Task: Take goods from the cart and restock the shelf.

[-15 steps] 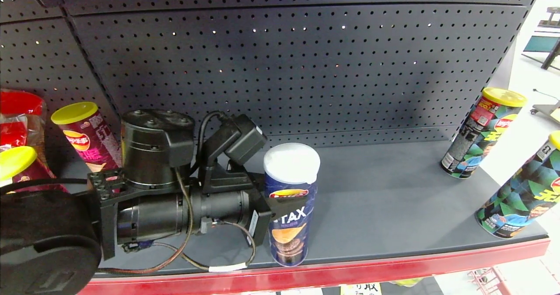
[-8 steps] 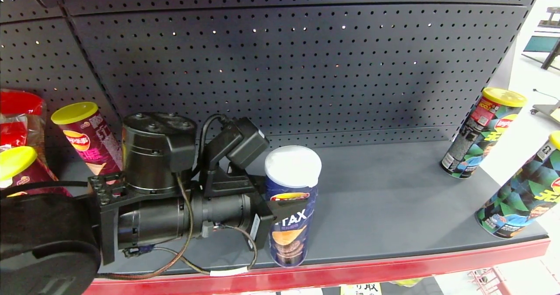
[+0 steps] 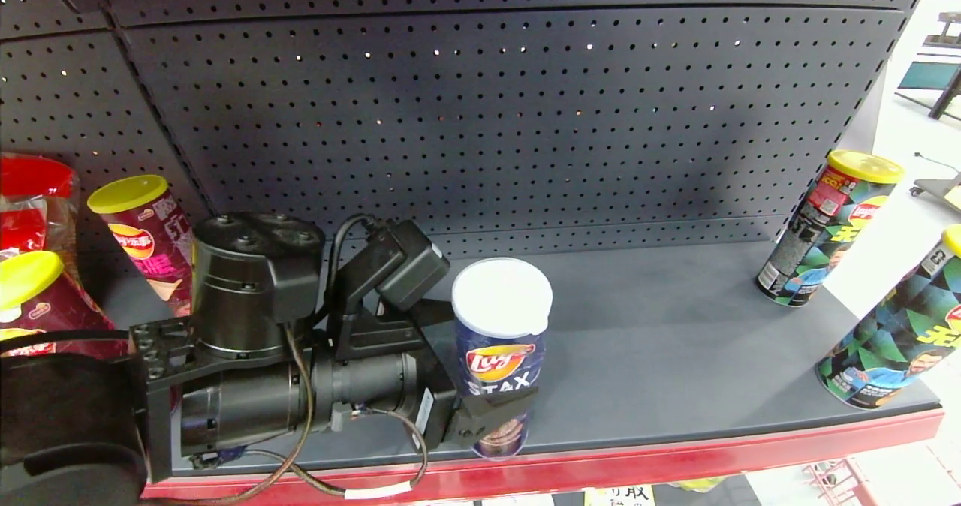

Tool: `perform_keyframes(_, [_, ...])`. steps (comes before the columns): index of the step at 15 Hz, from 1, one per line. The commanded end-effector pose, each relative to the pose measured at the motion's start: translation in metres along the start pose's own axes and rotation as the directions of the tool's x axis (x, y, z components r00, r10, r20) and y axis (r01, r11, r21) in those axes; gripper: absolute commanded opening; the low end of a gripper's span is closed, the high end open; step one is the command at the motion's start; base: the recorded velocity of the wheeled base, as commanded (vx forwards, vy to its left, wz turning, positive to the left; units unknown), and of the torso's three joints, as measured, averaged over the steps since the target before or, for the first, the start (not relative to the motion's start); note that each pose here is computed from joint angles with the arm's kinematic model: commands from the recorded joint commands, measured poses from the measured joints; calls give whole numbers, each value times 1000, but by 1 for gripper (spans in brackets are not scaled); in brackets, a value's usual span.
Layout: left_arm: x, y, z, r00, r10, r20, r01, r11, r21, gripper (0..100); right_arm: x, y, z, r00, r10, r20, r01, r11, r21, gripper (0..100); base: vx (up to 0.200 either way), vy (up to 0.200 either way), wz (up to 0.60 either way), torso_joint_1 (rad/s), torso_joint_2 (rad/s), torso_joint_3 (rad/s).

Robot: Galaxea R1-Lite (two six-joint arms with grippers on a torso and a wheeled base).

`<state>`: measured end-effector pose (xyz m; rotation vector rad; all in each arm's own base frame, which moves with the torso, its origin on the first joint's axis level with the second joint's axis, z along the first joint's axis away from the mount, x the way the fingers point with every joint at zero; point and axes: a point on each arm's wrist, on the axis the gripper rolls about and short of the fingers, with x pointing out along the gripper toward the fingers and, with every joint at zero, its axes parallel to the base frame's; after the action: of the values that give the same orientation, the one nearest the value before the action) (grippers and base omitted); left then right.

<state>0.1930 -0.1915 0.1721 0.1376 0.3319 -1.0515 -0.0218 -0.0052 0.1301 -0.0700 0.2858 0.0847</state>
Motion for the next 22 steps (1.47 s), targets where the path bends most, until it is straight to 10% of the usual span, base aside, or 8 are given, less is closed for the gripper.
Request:
perform_keyframes(1, [-9,-2,-2,1000,5,4,-5,1000,0,100,0,0,0,1000,1,-4,-1,1000,-2,0,0,0,0,0,0,0])
perform_keyframes(6, [-71,-6,-22,995,87,39,-87,996,-19,100,3,0,6,999,38,-27,-39,999,-9,0,0,0,0,0,0,0])
perform_keyframes(12, [-156,-28,-63,959,273,77,-263,958,-118,100,44,9,107,950,288,-124,-292,956,-18,0,0,0,0,0,0,0])
perform_keyframes(22, [-227,-63,-88,885,458,82,-445,885,-140,100,190,84,196,850,471,-235,-502,860,-93,0,0,0,0,0,0,0])
